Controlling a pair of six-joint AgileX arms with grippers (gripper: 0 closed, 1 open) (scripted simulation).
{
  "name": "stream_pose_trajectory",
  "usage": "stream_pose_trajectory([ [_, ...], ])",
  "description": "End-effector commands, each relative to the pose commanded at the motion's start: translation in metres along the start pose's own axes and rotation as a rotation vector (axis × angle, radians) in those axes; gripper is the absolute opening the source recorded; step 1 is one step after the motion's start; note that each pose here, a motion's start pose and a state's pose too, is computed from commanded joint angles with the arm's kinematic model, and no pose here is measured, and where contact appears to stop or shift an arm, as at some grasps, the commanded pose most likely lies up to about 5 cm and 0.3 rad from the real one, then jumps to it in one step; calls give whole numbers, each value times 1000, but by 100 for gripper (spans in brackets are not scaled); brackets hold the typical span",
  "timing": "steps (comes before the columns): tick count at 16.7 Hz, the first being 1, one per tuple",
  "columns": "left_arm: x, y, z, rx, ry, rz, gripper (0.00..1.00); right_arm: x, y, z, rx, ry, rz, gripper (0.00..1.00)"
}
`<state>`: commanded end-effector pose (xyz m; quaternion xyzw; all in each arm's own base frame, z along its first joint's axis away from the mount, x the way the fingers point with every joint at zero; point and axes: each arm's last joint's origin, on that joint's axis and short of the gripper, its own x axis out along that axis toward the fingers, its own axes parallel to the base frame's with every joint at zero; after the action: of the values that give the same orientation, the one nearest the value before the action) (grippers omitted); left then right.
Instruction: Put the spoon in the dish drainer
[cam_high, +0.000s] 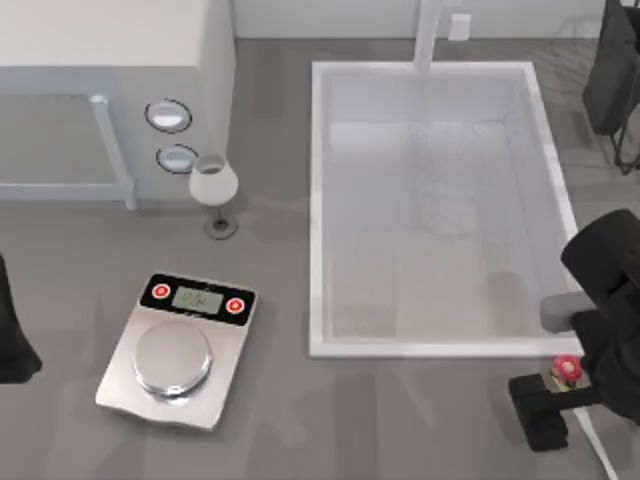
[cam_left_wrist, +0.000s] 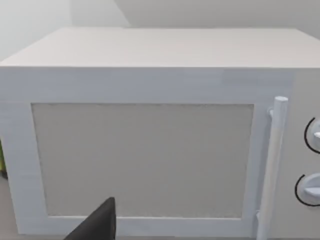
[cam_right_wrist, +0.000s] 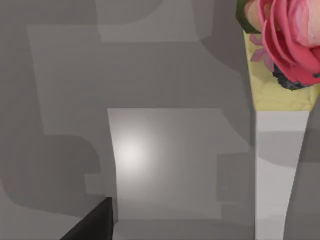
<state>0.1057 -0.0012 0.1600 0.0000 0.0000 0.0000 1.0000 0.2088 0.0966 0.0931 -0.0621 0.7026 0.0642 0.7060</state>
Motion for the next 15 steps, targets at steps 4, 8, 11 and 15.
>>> stream_pose_trajectory([
  [4, 0, 0, 0, 0, 0, 0, 100, 0, 0, 0, 0, 0, 0, 92],
  [8, 0, 0, 0, 0, 0, 0, 100, 0, 0, 0, 0, 0, 0, 62],
  [11, 0, 0, 0, 0, 0, 0, 100, 0, 0, 0, 0, 0, 0, 40],
  [15, 0, 0, 0, 0, 0, 0, 100, 0, 0, 0, 0, 0, 0, 10],
])
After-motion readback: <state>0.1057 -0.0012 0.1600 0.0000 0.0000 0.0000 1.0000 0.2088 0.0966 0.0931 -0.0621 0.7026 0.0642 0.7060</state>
